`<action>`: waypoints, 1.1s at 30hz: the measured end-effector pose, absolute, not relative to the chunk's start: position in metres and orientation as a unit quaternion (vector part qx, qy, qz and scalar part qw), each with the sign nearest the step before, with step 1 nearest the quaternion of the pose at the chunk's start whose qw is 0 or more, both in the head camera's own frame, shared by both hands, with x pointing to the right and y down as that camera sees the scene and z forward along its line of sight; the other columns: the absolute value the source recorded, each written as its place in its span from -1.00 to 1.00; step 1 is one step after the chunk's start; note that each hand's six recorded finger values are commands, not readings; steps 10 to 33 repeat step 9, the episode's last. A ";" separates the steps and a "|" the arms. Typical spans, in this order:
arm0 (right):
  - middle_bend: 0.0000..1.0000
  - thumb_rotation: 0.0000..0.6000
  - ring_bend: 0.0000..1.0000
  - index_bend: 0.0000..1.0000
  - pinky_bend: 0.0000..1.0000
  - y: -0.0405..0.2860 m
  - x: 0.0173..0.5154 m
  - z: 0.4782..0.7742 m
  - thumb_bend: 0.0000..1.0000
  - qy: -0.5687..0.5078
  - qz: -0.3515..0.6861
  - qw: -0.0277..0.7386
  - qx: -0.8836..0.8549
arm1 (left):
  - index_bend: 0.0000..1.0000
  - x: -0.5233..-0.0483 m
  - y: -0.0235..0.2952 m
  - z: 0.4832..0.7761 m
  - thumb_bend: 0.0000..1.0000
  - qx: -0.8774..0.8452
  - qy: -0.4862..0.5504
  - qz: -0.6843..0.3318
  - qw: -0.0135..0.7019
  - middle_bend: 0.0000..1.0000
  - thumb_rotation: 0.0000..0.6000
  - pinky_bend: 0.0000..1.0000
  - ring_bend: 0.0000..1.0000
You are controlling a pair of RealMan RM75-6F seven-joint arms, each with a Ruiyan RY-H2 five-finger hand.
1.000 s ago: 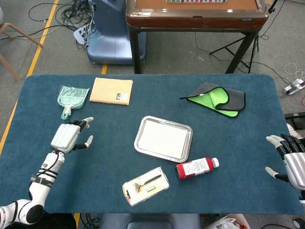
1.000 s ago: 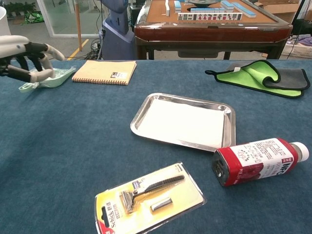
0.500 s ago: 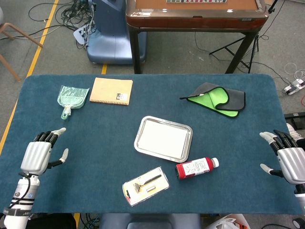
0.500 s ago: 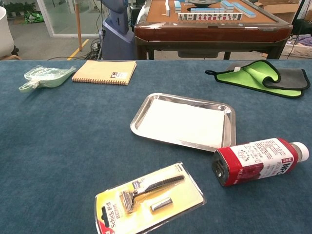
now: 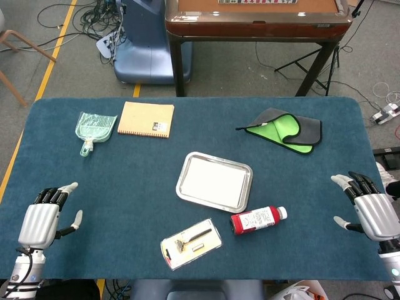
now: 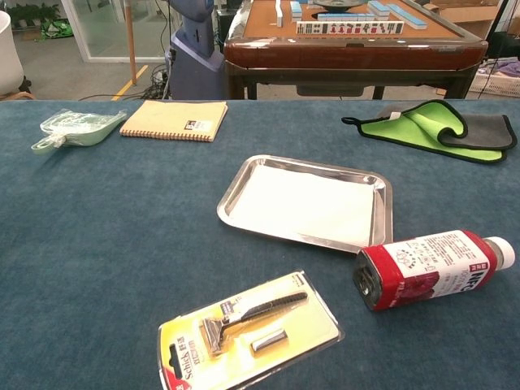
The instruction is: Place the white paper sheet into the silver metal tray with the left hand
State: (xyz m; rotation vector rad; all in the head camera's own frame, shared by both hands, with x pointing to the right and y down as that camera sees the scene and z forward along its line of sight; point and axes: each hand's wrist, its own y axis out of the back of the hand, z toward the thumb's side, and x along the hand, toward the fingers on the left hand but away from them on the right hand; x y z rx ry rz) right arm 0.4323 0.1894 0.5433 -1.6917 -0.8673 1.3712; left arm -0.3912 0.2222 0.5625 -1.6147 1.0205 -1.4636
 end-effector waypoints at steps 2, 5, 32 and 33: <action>-0.63 1.00 -0.85 -0.68 -0.71 0.189 0.432 0.543 -0.86 -0.342 0.537 0.390 -0.665 | -0.63 -0.392 0.225 0.561 -0.25 -0.624 0.398 -0.568 0.361 -0.52 0.16 -0.70 -0.61; -0.63 1.00 -0.85 -0.68 -0.71 0.189 0.431 0.543 -0.86 -0.344 0.536 0.391 -0.665 | -0.63 -0.393 0.227 0.558 -0.25 -0.620 0.402 -0.567 0.364 -0.52 0.17 -0.70 -0.61; -0.63 1.00 -0.85 -0.68 -0.71 0.189 0.432 0.543 -0.86 -0.346 0.536 0.390 -0.664 | -0.63 -0.394 0.228 0.556 -0.25 -0.617 0.405 -0.567 0.365 -0.52 0.16 -0.70 -0.61; -0.63 1.00 -0.85 -0.68 -0.71 0.189 0.432 0.543 -0.86 -0.346 0.536 0.390 -0.664 | -0.63 -0.394 0.228 0.556 -0.25 -0.617 0.405 -0.567 0.365 -0.52 0.16 -0.70 -0.61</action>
